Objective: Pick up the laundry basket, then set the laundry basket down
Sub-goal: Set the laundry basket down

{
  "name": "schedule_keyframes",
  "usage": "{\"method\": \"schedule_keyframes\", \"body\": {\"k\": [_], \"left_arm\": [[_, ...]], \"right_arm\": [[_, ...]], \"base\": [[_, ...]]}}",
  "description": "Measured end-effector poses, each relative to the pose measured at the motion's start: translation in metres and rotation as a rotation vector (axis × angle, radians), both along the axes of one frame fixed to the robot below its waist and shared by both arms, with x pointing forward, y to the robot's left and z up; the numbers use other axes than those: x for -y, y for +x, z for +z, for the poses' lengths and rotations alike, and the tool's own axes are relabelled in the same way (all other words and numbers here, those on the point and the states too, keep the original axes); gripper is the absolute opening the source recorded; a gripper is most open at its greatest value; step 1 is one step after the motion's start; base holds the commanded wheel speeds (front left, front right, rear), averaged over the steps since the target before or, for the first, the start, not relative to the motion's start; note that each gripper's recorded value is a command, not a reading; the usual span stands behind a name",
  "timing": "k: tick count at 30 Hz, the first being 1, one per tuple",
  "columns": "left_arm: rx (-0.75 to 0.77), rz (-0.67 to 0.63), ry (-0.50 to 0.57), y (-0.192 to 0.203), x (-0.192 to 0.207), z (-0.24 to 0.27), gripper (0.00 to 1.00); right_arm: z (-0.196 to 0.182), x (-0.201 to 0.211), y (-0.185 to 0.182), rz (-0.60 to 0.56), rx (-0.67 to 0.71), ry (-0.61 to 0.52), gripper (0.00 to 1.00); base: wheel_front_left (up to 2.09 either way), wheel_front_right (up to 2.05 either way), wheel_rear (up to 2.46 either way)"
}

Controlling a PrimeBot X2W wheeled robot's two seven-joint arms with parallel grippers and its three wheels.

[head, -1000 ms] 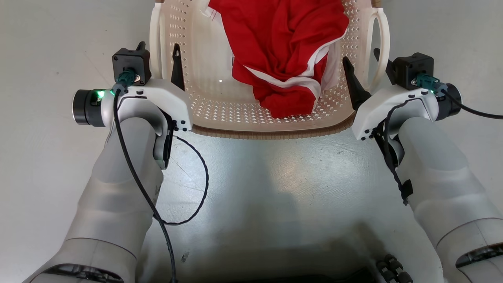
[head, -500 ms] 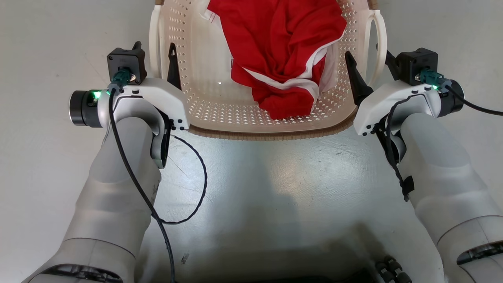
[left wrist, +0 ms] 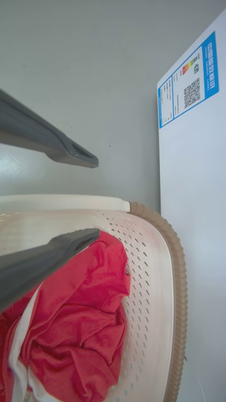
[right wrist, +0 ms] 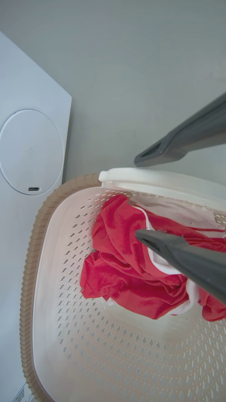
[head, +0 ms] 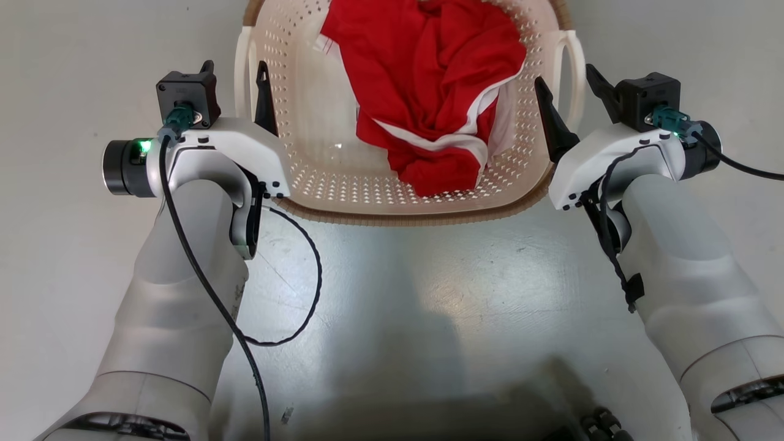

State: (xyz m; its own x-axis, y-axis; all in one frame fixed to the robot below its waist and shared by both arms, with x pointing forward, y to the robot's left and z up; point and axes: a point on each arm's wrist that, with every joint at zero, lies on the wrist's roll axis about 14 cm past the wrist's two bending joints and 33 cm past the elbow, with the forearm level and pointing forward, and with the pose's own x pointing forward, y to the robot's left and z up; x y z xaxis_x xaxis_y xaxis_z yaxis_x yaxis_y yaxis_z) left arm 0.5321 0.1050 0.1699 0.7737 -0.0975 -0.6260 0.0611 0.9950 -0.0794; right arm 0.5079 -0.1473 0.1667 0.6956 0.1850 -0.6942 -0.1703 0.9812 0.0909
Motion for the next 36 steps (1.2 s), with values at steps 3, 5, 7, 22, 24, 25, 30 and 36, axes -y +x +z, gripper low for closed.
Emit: {"method": "schedule_keyframes", "body": {"k": [3,5,7,22,24,25,30,36], "left_arm": [[0.015,0.0,-0.003,0.003,0.001,0.008,1.0],[0.029,0.003,-0.005,0.006,0.002,0.014,1.0],[0.045,0.002,-0.004,0.007,0.002,0.021,1.0],[0.265,0.035,-0.078,0.013,-0.002,0.122,1.0],[0.295,0.033,-0.089,0.009,-0.002,0.136,1.0],[0.307,0.033,-0.096,0.006,-0.003,0.143,1.0],[0.362,0.057,-0.133,-0.009,-0.007,0.175,1.0],[0.425,0.074,-0.16,-0.023,-0.011,0.208,1.0]], "right_arm": [[0.009,0.002,0.003,-0.002,0.018,-0.003,1.0],[0.015,0.003,0.006,-0.007,0.03,-0.001,1.0],[0.023,0.003,0.008,-0.01,0.047,0.001,1.0],[0.114,0.01,0.018,-0.039,0.252,0.007,1.0],[0.13,0.011,0.019,-0.045,0.294,0.009,1.0],[0.138,0.012,0.019,-0.049,0.315,0.008,1.0],[0.174,0.015,0.014,-0.068,0.398,0.016,1.0],[0.206,0.017,0.005,-0.072,0.473,0.005,1.0]], "base": [[0.0,0.0,0.0],[0.0,0.0,0.0],[0.0,0.0,0.0],[0.0,0.0,0.0],[0.0,0.0,0.0],[0.0,0.0,0.0],[0.0,0.0,0.0],[0.0,0.0,0.0]]}}
